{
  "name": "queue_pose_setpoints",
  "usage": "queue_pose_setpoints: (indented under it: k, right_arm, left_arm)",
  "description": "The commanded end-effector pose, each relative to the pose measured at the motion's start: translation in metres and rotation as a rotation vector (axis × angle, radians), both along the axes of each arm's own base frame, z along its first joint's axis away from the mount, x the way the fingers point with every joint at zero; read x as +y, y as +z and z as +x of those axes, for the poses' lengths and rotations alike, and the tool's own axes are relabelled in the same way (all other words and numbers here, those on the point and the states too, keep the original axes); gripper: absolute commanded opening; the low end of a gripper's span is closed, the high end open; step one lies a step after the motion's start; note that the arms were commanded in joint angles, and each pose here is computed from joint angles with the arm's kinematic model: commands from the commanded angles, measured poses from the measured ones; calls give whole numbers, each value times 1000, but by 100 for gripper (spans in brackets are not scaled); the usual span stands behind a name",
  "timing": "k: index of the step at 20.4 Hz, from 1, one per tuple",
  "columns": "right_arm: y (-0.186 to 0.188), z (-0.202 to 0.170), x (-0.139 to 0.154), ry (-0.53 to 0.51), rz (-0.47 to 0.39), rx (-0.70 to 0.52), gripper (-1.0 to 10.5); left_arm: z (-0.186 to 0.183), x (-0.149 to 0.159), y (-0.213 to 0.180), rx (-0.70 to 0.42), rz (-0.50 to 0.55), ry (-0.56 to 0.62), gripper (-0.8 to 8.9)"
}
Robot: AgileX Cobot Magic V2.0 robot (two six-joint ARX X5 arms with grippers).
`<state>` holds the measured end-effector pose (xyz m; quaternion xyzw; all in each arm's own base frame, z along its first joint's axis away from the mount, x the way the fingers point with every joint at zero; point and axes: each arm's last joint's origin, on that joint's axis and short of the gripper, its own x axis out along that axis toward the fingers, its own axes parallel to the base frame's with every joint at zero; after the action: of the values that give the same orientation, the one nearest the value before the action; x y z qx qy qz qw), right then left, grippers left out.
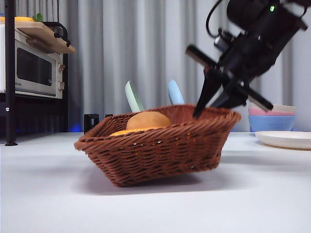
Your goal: Pick up the basket,pick up the corn from the table,pick up the potato from the table,pick up the cucumber from the table,put all items into the basket
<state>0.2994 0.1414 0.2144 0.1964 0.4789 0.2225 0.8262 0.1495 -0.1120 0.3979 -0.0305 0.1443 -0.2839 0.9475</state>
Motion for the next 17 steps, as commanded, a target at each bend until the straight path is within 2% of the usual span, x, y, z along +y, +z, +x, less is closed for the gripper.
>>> queue_pose_setpoints:
  k: [1, 3, 6, 7, 8, 10, 11, 12, 13, 14, 17]
  right_arm:
    - [-10, 5, 2, -39, -24, 13, -16]
    - [-14, 6, 1, -53, -49, 26, 72]
    - [-7, 4, -2, -43, -59, -2, 425]
    - [-1, 2, -6, -42, -78, -25, 510]
    - [7, -3, -9, -27, -99, -54, 503]
    - [29, -17, -16, 1, -145, -121, 493]
    - [42, -26, -20, 11, -170, -161, 425]
    - [55, -36, -25, 25, -204, -208, 284]
    - [68, -48, -31, 37, -242, -260, 86]
    - [79, -58, -36, 42, -272, -303, -30]
    - [107, -85, -50, 0, -344, -438, -8]
  left_arm:
    - [-6, 5, 1, 6, 9, 5, 625]
    - [-11, 9, 0, 26, 26, 4, 625]
    - [-13, 11, -8, 89, 89, 1, 625]
    - [-14, 12, -11, 109, 122, -4, 620]
    - [-15, 12, -15, 132, 151, -5, 550]
    - [-18, 15, -21, 161, 238, -14, 186]
    - [-19, 17, -24, 168, 294, 8, -27]
    - [-19, 19, -26, 171, 346, 49, -9]
    - [-20, 22, -27, 165, 392, 106, -8]
    - [-21, 25, -26, 147, 418, 142, -8]
    - [-30, 33, -20, 74, 429, 172, -8]
